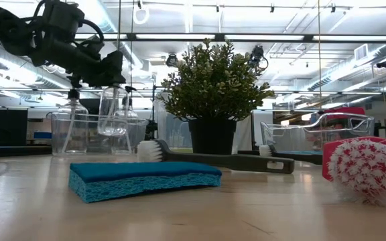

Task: Pick & Place Kitchen Sink Supplies
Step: Put the transparent soap dispenser into the left transparent bin

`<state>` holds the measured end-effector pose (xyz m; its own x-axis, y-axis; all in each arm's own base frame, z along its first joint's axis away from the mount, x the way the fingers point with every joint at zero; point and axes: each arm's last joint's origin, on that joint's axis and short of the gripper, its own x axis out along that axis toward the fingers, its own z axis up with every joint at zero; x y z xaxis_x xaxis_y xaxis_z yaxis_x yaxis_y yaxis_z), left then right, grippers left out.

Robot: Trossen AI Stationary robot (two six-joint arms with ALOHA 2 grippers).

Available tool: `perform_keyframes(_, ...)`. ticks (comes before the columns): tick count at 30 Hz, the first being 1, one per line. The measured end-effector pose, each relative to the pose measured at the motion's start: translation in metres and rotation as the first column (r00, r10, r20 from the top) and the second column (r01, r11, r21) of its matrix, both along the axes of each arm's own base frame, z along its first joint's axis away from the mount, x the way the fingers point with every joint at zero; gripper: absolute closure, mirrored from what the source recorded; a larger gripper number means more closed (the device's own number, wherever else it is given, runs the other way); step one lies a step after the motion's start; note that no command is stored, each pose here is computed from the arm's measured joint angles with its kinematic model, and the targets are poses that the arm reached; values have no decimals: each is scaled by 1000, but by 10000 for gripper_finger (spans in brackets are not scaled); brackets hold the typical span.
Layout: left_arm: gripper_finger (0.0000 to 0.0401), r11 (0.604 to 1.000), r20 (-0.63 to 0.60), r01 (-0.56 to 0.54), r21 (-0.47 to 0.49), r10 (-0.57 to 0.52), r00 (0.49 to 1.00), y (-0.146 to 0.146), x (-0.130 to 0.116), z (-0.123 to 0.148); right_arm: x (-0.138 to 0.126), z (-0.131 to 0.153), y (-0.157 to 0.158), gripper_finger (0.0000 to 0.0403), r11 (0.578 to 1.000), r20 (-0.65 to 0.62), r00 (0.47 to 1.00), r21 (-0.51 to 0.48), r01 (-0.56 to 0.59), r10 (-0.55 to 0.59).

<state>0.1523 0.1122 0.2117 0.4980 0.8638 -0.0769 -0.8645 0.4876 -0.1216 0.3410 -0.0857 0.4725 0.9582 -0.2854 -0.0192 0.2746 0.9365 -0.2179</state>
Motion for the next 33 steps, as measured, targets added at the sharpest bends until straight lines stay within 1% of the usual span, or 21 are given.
perform_keyframes(2,253,1000,-28,-13,2,13,1000,0,0,-1,0,0,0,92,1000,0,1000,0,0,0)
perform_keyframes(7,257,1000,-51,-25,1,25,998,0,-1,-3,0,0,0,92,1000,0,1000,0,0,0)
perform_keyframes(12,248,996,-122,-84,-38,79,989,0,-3,-10,0,0,0,92,1000,0,1000,0,-1,1)
perform_keyframes(18,256,995,-166,-99,-14,95,981,1,-4,-11,0,0,0,92,1000,-1,1000,-3,-1,1)
perform_keyframes(24,242,989,-177,-147,-1,144,974,1,-5,-11,0,0,0,92,1000,-1,1000,-4,-2,2)
perform_keyframes(33,246,991,-177,-133,-5,130,976,1,-5,-11,0,0,0,92,1000,-1,1000,-4,-2,2)
